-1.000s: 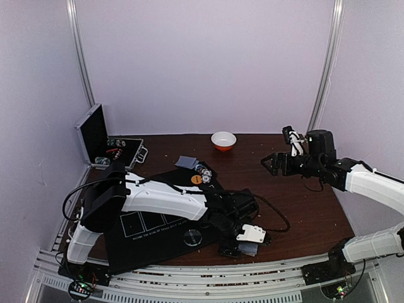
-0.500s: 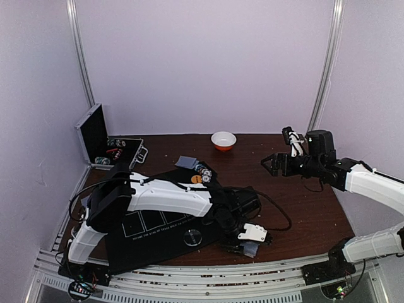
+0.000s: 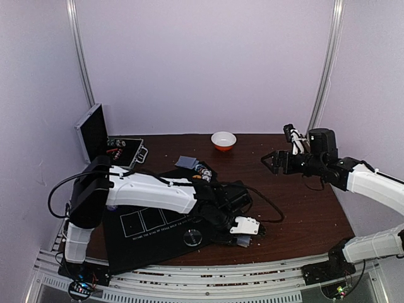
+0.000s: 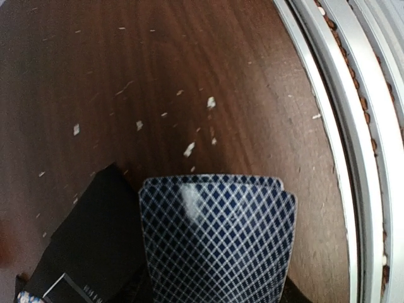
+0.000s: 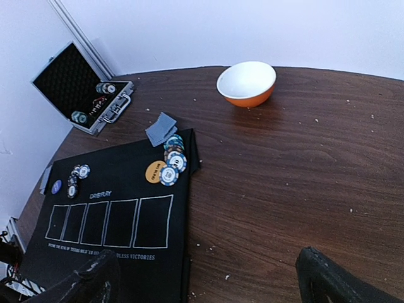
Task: Distribute texas hold em gaming equipment
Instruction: Pick up the poker card from the center of the board, then pass from the left arm to the right
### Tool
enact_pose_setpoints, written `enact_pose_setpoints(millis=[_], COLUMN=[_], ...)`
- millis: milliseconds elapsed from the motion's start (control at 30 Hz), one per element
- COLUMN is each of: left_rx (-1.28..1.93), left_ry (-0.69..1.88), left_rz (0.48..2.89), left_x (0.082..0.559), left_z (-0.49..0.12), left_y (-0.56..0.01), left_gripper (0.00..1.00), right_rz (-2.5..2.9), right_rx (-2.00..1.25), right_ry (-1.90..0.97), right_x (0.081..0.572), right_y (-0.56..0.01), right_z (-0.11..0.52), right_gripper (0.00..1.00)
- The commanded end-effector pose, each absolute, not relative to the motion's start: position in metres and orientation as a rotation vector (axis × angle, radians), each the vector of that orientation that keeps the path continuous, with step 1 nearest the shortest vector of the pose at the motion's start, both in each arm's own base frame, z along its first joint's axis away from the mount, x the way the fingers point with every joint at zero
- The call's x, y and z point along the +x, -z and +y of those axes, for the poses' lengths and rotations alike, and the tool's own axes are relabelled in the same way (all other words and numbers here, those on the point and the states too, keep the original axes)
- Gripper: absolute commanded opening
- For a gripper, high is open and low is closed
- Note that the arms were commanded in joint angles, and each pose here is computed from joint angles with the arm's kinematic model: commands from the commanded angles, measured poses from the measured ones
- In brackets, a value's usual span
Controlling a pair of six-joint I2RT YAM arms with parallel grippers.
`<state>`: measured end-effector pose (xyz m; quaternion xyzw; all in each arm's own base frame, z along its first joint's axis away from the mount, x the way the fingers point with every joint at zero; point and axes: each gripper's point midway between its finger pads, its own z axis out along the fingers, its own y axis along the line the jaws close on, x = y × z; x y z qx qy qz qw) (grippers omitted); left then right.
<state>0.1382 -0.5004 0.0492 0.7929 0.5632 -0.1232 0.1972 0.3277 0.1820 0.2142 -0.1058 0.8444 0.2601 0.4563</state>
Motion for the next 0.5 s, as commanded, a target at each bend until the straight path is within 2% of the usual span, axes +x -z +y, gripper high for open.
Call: enact_pose_setpoints(millis=[0, 100, 200, 467], left_rx=[1.877, 1.742, 1.609, 1.357], left_ry=[0.256, 0.170, 0.046, -0.081], left_rz=[1.683, 1.861, 2.028, 2.180], left_x=[0.186, 0.209, 0.232, 0.254], left_z=[-0.477, -0.433, -0.379, -0.284], left_y=[-0.140, -0.152, -0.157, -0.180], left_gripper=[0.48, 0.49, 0.49, 0.50], right_rz=[1.930, 1.883, 1.915, 1.994], right_rx=[-0.275, -0.276, -0.321, -0.568], right_ry=[-0.824, -0.987, -1.168, -1.373], right_x=[0.326, 0.327, 0.328, 0.316], right_y=[-0.263, -0.275, -0.264, -0.246], right_z=[0.201, 0.220, 0.257, 0.381], right_gripper=[1.00, 1.00, 1.00, 0.92])
